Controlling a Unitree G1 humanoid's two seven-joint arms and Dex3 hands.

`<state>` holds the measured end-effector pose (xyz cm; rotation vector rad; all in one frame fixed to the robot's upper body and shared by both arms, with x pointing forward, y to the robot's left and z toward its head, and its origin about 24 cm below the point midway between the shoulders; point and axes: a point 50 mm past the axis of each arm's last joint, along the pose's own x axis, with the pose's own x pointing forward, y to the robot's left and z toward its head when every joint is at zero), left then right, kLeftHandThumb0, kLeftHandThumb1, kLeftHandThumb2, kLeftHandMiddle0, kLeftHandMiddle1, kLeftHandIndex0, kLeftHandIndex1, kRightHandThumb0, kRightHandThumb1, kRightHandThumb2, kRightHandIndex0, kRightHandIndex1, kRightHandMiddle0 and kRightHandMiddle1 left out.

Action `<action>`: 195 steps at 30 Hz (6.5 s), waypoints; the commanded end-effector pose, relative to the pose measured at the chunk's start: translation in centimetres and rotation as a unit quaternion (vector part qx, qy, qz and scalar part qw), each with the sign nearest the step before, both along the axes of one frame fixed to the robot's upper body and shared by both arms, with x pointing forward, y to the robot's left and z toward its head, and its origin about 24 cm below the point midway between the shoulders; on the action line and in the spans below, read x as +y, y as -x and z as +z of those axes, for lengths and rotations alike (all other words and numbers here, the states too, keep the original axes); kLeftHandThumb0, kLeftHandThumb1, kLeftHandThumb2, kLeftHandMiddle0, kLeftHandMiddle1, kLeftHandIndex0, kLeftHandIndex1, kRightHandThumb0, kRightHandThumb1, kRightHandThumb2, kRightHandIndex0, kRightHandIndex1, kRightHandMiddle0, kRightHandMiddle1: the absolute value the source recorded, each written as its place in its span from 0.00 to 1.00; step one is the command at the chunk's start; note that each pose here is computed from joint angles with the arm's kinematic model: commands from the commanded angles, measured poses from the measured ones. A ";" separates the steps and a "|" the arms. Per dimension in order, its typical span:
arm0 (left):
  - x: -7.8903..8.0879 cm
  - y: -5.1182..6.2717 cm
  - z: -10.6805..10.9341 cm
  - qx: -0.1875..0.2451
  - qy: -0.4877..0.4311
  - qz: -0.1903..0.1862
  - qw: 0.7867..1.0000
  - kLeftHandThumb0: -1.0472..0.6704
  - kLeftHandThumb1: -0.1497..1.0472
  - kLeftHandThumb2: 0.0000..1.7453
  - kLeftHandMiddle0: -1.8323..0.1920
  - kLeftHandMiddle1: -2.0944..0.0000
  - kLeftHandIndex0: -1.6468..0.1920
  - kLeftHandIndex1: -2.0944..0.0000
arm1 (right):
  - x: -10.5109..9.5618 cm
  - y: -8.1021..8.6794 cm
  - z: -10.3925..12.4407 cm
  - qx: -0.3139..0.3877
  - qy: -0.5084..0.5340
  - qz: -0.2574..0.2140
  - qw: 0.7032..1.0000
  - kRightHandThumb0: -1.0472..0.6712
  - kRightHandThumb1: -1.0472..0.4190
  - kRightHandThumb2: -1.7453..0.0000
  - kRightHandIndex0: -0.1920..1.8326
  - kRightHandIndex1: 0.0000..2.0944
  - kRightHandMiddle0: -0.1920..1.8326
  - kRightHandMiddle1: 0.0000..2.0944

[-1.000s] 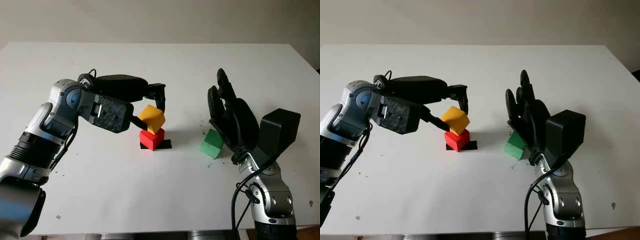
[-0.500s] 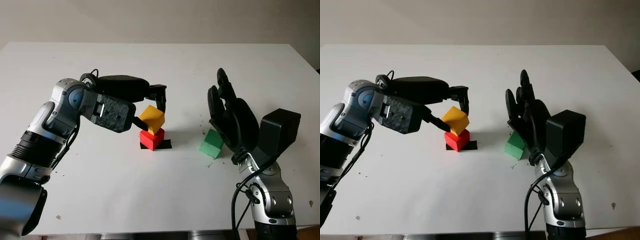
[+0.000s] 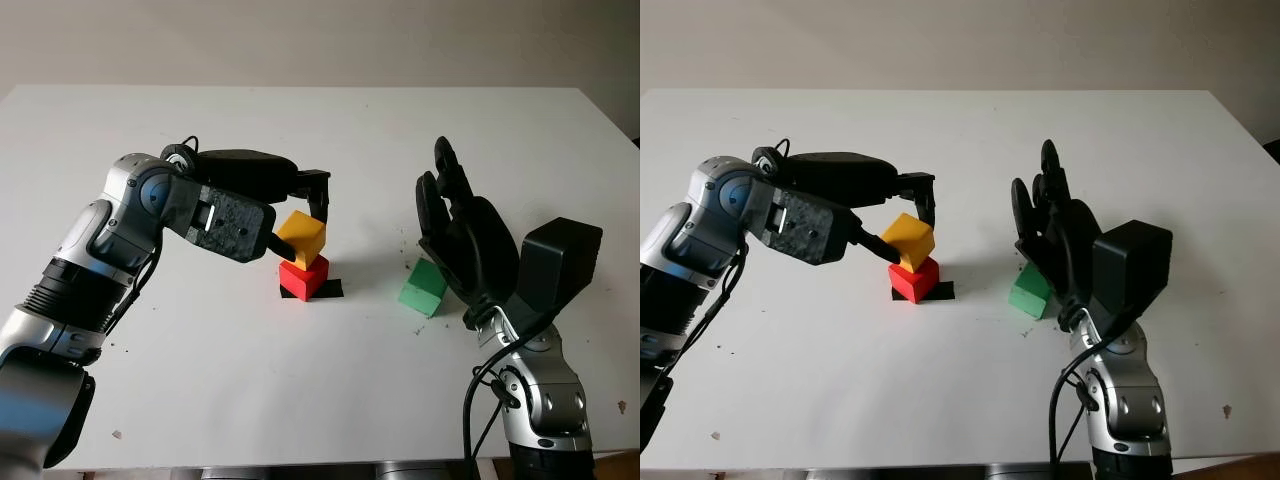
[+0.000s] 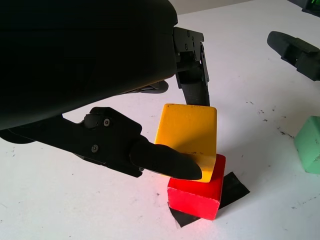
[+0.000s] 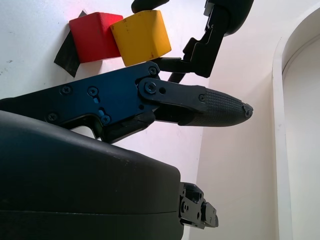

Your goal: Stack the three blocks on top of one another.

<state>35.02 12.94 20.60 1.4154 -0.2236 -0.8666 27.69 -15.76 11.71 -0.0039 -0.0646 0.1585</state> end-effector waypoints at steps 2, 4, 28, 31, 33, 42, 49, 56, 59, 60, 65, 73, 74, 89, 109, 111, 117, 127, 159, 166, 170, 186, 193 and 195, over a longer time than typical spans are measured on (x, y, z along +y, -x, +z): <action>-0.2 0.1 0.1 0.000 -0.007 -0.004 1.000 0.41 1.00 0.12 0.79 0.98 0.82 0.30 | -0.1 0.2 0.5 -0.012 -0.003 -0.001 1.000 0.19 0.00 0.67 0.00 0.00 0.00 0.00; -0.2 0.2 0.1 0.003 -0.006 -0.003 1.000 0.41 1.00 0.11 0.79 0.98 0.81 0.31 | -0.1 0.2 0.5 -0.012 0.000 -0.001 1.000 0.19 0.00 0.67 0.00 0.00 0.00 0.00; -0.4 0.5 -0.2 0.018 -0.005 -0.011 1.000 0.42 1.00 0.12 0.78 0.97 0.80 0.31 | 0.0 0.2 0.5 -0.011 0.000 -0.003 1.000 0.19 0.00 0.67 0.00 0.00 0.00 0.00; -0.3 0.5 -0.2 0.018 -0.003 -0.014 1.000 0.42 1.00 0.12 0.78 0.97 0.80 0.31 | 0.0 0.2 0.4 -0.012 -0.001 -0.002 1.000 0.19 0.00 0.67 0.00 0.00 0.00 0.00; -0.3 0.5 -0.2 0.018 -0.005 -0.014 1.000 0.42 1.00 0.12 0.78 0.98 0.81 0.30 | 0.0 0.2 0.4 -0.011 0.000 -0.002 1.000 0.19 0.00 0.67 0.00 0.00 0.00 0.00; -0.3 0.6 -0.2 0.019 -0.013 -0.013 1.000 0.41 1.00 0.12 0.79 0.98 0.81 0.29 | 0.0 0.3 0.4 -0.005 -0.002 -0.005 1.000 0.18 0.00 0.67 0.00 0.00 0.00 0.00; -0.3 0.6 -0.3 0.019 -0.013 -0.016 1.000 0.41 1.00 0.10 0.78 0.97 0.81 0.29 | -0.1 0.2 0.4 -0.013 0.003 -0.003 1.000 0.20 0.00 0.66 0.00 0.00 0.00 0.00; -0.3 0.6 -0.4 0.019 -0.028 -0.014 0.999 0.35 1.00 0.09 0.81 0.98 0.82 0.51 | -0.1 0.2 0.4 -0.008 0.001 0.000 1.000 0.19 0.00 0.67 0.00 0.00 0.00 0.00; -0.4 0.6 -0.4 0.021 -0.033 -0.009 0.999 0.30 1.00 0.07 0.86 0.98 0.81 0.71 | -0.1 0.2 0.5 -0.009 0.001 0.000 1.000 0.19 0.00 0.67 0.00 0.00 0.00 0.00; -0.4 0.6 -0.4 0.024 -0.031 -0.008 0.999 0.29 1.00 0.06 0.88 0.98 0.80 0.76 | -0.1 0.2 0.5 -0.009 0.000 0.000 1.000 0.19 0.00 0.67 0.00 0.00 0.00 0.00; -0.4 0.7 -0.3 0.034 -0.023 -0.006 0.999 0.26 0.97 0.03 0.95 0.98 0.85 0.92 | -0.1 0.2 0.4 -0.010 0.000 0.000 1.000 0.19 0.00 0.67 0.00 0.00 0.00 0.00; -0.3 0.8 -0.2 0.036 -0.027 -0.002 0.999 0.26 0.93 0.02 0.98 0.98 0.88 0.96 | -0.1 0.3 0.4 -0.008 -0.001 0.001 1.000 0.19 0.00 0.67 0.00 0.00 0.00 0.00; -0.3 0.8 -0.2 0.036 -0.028 -0.001 0.999 0.26 0.93 0.02 0.98 0.98 0.88 0.96 | -0.2 0.3 0.4 -0.009 0.000 0.001 1.000 0.19 0.00 0.67 0.00 0.00 0.00 0.00; 2.5 0.6 2.0 0.040 0.122 0.056 0.990 0.10 0.99 0.19 1.00 1.00 1.00 1.00 | -0.2 0.2 0.5 -0.011 0.002 0.003 1.000 0.19 0.00 0.67 0.00 0.00 0.00 0.00; 9.4 3.4 -4.7 0.055 0.559 0.258 0.786 0.13 1.00 0.40 1.00 1.00 1.00 1.00 | -2.3 -0.1 2.5 -0.012 0.062 -0.012 0.998 0.21 0.00 0.72 0.00 0.00 0.00 0.00; 9.5 3.7 -5.7 0.065 0.572 0.269 0.772 0.13 1.00 0.39 1.00 1.00 1.00 1.00 | -2.7 -0.2 2.9 -0.021 0.063 -0.006 0.998 0.23 0.00 0.72 0.00 0.00 0.00 0.00; 9.2 4.2 -7.9 0.084 0.584 0.285 0.755 0.12 1.00 0.39 1.00 1.00 1.00 1.00 | -4.3 -0.5 4.4 -0.045 0.139 -0.003 0.989 0.22 0.00 0.74 0.00 0.00 0.00 0.00; 8.1 5.3 -9.5 0.108 0.609 0.299 0.726 0.13 1.00 0.40 1.00 1.00 1.00 1.00 | -6.5 -0.5 7.2 -0.052 0.276 0.055 0.958 0.22 0.02 0.93 0.01 0.01 0.04 0.03; 7.9 5.3 -9.5 0.108 0.622 0.306 0.713 0.13 1.00 0.39 1.00 1.00 1.00 1.00 | -6.1 0.9 10.4 -0.118 0.711 0.243 0.649 0.35 0.20 0.97 0.12 0.03 0.24 0.05; 8.0 5.3 -9.5 0.105 0.612 0.303 0.723 0.13 1.00 0.38 1.00 1.00 1.00 1.00 | -6.3 0.6 8.7 -0.128 0.717 0.242 0.641 0.36 0.17 0.96 0.12 0.03 0.25 0.04; 8.1 5.4 -9.5 0.105 0.604 0.302 0.730 0.12 1.00 0.38 1.00 1.00 1.00 1.00 | -6.4 0.3 7.4 -0.150 0.703 0.237 0.654 0.36 0.16 0.96 0.13 0.03 0.26 0.05; 8.1 5.5 -9.6 0.105 0.597 0.304 0.735 0.12 1.00 0.37 1.00 1.00 1.00 1.00 | -6.4 -0.6 4.3 -0.150 0.692 0.254 0.659 0.36 0.13 0.97 0.11 0.03 0.27 0.04; 8.0 5.6 -9.5 0.103 0.595 0.304 0.737 0.13 1.00 0.37 1.00 0.99 1.00 1.00 | -6.4 -0.8 3.7 -0.148 0.689 0.262 0.659 0.36 0.13 0.97 0.11 0.03 0.28 0.04; 8.0 5.6 -9.6 0.104 0.592 0.303 0.740 0.12 1.00 0.37 1.00 0.99 1.00 1.00 | -6.4 -0.9 3.4 -0.152 0.689 0.265 0.658 0.35 0.13 0.97 0.12 0.03 0.29 0.05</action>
